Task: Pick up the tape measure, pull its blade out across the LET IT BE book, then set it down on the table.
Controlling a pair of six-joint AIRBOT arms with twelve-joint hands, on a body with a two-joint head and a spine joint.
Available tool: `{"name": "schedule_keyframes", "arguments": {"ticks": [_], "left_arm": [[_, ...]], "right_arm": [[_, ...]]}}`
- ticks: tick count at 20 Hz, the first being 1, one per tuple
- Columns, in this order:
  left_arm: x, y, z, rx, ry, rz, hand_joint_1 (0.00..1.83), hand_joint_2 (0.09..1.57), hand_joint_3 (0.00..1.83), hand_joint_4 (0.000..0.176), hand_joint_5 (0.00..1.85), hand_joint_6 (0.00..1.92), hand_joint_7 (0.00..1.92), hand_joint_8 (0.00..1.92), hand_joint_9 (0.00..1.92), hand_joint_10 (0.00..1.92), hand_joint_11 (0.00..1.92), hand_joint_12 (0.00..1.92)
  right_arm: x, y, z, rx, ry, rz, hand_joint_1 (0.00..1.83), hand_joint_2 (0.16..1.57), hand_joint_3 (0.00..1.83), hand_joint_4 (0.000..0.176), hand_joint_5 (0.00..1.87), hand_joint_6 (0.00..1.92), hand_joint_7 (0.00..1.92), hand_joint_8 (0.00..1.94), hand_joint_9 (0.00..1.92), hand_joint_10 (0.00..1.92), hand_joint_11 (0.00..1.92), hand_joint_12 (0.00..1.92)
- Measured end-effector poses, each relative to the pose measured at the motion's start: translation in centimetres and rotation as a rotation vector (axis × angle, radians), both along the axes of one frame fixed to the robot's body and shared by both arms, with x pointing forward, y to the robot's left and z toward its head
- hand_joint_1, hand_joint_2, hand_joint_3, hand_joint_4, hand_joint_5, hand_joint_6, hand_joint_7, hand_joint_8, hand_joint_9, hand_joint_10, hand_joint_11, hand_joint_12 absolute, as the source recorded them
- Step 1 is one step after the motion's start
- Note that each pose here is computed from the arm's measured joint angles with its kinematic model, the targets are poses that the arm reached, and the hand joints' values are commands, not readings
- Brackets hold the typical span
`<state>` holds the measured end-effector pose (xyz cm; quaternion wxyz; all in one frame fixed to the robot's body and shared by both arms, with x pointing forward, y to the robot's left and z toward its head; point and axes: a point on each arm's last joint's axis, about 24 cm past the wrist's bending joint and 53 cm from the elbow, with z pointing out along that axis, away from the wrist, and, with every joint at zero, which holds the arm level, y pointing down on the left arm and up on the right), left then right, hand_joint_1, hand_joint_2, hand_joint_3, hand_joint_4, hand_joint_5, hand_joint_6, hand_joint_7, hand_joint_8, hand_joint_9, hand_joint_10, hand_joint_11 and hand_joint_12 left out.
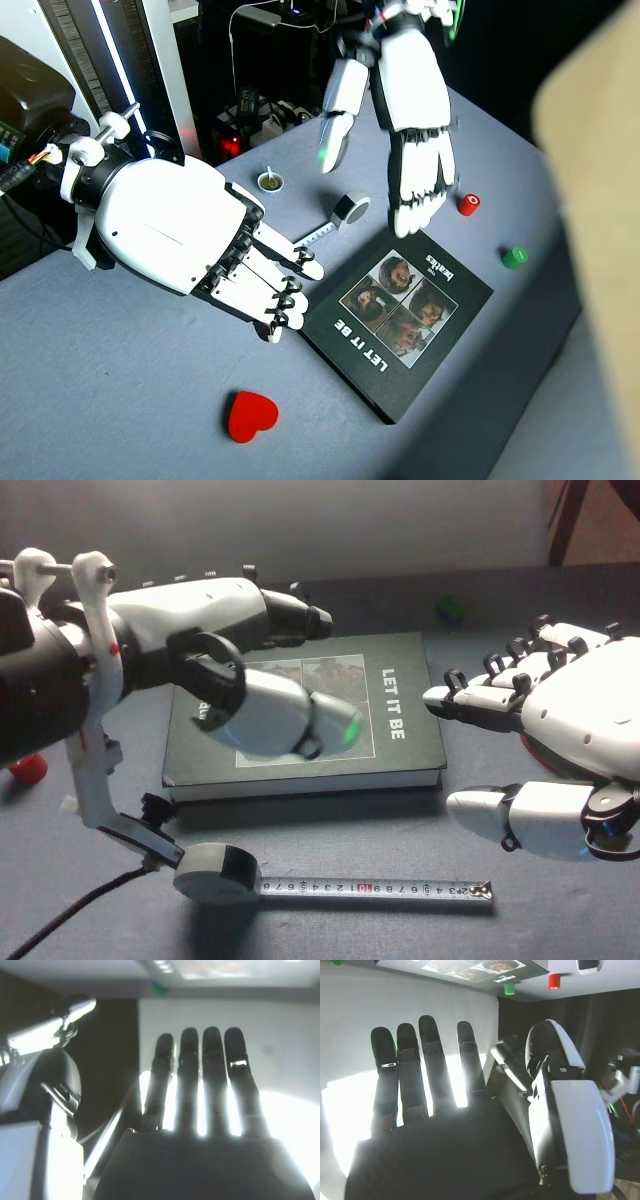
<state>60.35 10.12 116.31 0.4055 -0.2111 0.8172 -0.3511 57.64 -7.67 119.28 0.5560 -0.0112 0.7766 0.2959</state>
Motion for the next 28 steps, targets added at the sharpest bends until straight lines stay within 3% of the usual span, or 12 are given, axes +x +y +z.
{"name": "schedule_keyframes", "arguments": {"ticks": [3, 6, 8, 10, 12, 13, 15, 18, 24, 28], "left_arm": [[-0.3, 0.9, -1.8, -0.028, 0.050, 0.036, 0.93, 1.09, 0.01, 0.000, 0.36, 0.01, 0.36, 0.01, 0.34, 0.01, 0.03, 0.88], [-0.9, 1.5, -0.9, -0.043, 0.029, 0.042, 0.99, 1.06, 0.00, 0.000, 0.48, 0.01, 0.50, 0.01, 0.42, 0.01, 0.07, 0.87], [-1.6, 2.6, -0.9, -0.094, 0.065, 0.096, 1.01, 1.06, 0.00, 0.000, 0.53, 0.01, 0.53, 0.00, 0.44, 0.01, 0.09, 0.86], [-1.7, 5.7, -0.7, -0.142, 0.070, 0.196, 1.03, 1.06, 0.00, 0.000, 0.54, 0.01, 0.54, 0.00, 0.44, 0.01, 0.11, 0.87], [-1.4, 7.4, -0.9, -0.120, 0.062, 0.219, 1.03, 1.07, 0.01, 0.000, 0.55, 0.01, 0.54, 0.01, 0.45, 0.01, 0.12, 0.87], [-1.3, 7.7, -1.0, -0.106, 0.049, 0.211, 1.03, 1.09, 0.01, 0.000, 0.56, 0.01, 0.55, 0.01, 0.46, 0.01, 0.13, 0.87], [-1.9, 6.6, -0.8, -0.110, 0.027, 0.146, 1.04, 1.10, 0.00, 0.000, 0.61, 0.01, 0.59, 0.01, 0.48, 0.01, 0.19, 0.86], [-3.1, 5.7, -2.0, -0.131, 0.048, 0.087, 1.04, 1.12, 0.00, 0.000, 0.63, 0.00, 0.62, 0.00, 0.50, 0.00, 0.21, 0.84], [-5.1, 7.5, -5.9, -0.124, 0.100, 0.095, 1.05, 1.12, 0.00, 0.000, 0.62, 0.00, 0.62, 0.00, 0.53, 0.01, 0.21, 0.84], [-5.4, 8.1, -7.5, -0.174, 0.098, 0.131, 1.05, 1.12, 0.00, 0.000, 0.63, 0.01, 0.64, 0.01, 0.54, 0.01, 0.24, 0.85]], "right_arm": [[0.0, 0.0, 0.0, 0.000, 0.000, 0.000, 0.07, 1.22, 0.00, 0.136, 0.23, 0.01, 0.38, 0.01, 0.33, 0.02, 0.08, 0.99], [0.0, 0.0, 0.0, -0.006, -0.004, 0.001, 0.08, 1.23, 0.00, 0.136, 0.23, 0.01, 0.38, 0.01, 0.34, 0.02, 0.07, 0.99], [0.0, -0.1, 0.0, -0.006, -0.004, -0.001, 0.08, 1.23, 0.00, 0.136, 0.23, 0.00, 0.38, 0.01, 0.33, 0.01, 0.06, 0.98], [0.0, -0.1, 0.0, -0.007, -0.006, -0.001, 0.08, 1.23, 0.00, 0.135, 0.23, 0.00, 0.39, 0.01, 0.35, 0.01, 0.09, 1.00], [0.0, -0.1, 0.0, -0.007, -0.004, -0.002, 0.08, 1.23, 0.00, 0.136, 0.23, 0.00, 0.40, 0.01, 0.35, 0.02, 0.10, 1.01], [0.0, -0.1, 0.0, -0.007, -0.005, -0.001, 0.09, 1.22, 0.00, 0.136, 0.23, 0.00, 0.40, 0.01, 0.36, 0.02, 0.11, 1.01], [0.0, 0.0, 0.0, -0.007, -0.005, 0.000, 0.11, 1.22, 0.00, 0.136, 0.23, 0.00, 0.40, 0.01, 0.36, 0.01, 0.10, 1.02], [0.1, -0.1, 0.0, -0.007, -0.005, -0.003, 0.12, 1.21, 0.00, 0.136, 0.24, 0.01, 0.41, 0.01, 0.37, 0.01, 0.07, 1.00], [0.0, -0.1, 0.0, -0.008, -0.004, -0.003, 0.11, 1.23, 0.00, 0.136, 0.24, 0.00, 0.42, 0.00, 0.39, 0.01, 0.12, 1.04], [0.0, -0.1, 0.0, -0.008, -0.004, -0.002, 0.11, 1.23, 0.00, 0.136, 0.24, 0.00, 0.42, 0.00, 0.39, 0.01, 0.12, 1.04]]}}
